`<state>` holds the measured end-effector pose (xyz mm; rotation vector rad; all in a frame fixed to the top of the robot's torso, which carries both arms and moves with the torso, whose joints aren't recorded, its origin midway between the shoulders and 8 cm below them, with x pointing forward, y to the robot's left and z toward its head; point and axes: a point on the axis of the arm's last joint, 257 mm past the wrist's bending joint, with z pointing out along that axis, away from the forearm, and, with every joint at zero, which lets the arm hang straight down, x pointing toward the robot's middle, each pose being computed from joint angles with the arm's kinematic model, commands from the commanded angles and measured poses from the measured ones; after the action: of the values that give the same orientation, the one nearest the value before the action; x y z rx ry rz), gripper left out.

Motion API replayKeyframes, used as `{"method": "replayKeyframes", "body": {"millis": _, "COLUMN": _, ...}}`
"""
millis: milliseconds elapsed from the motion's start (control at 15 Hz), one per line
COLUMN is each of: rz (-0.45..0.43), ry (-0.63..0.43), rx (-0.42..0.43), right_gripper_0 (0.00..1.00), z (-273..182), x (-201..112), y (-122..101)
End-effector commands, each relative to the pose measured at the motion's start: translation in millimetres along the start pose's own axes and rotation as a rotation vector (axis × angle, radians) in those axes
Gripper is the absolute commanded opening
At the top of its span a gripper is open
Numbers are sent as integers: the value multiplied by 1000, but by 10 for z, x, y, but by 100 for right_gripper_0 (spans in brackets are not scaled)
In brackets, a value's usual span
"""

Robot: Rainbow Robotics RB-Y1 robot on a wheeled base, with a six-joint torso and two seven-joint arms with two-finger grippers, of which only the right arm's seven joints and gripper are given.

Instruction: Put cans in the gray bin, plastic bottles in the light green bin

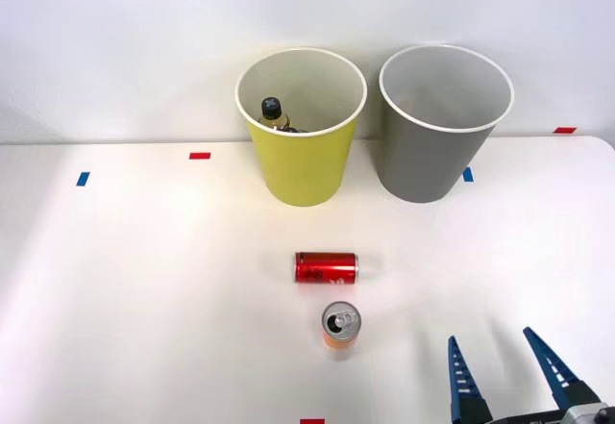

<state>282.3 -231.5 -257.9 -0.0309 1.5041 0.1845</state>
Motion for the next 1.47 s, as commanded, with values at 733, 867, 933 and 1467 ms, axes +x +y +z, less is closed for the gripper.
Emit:
{"method": "replayKeyframes", "body": {"millis": 733, "rz": -36, "ry": -10, "rx": 39, "right_gripper_0": 100, "z": -413, "x": 261, "y": 282}}
{"method": "replayKeyframes", "body": {"millis": 867, "rz": -35, "ry": -8, "rx": 62, "right_gripper_0": 100, "z": -482, "x": 259, "y": 247}}
{"method": "replayKeyframes", "body": {"millis": 933, "rz": -43, "ry": -3, "rx": 70, "right_gripper_0": 100, "z": -504, "x": 265, "y": 211}}
{"method": "replayKeyframes", "body": {"millis": 1467, "rz": -50, "ry": 1, "rx": 75, "right_gripper_0": 100, "z": -522, "x": 271, "y": 190}}
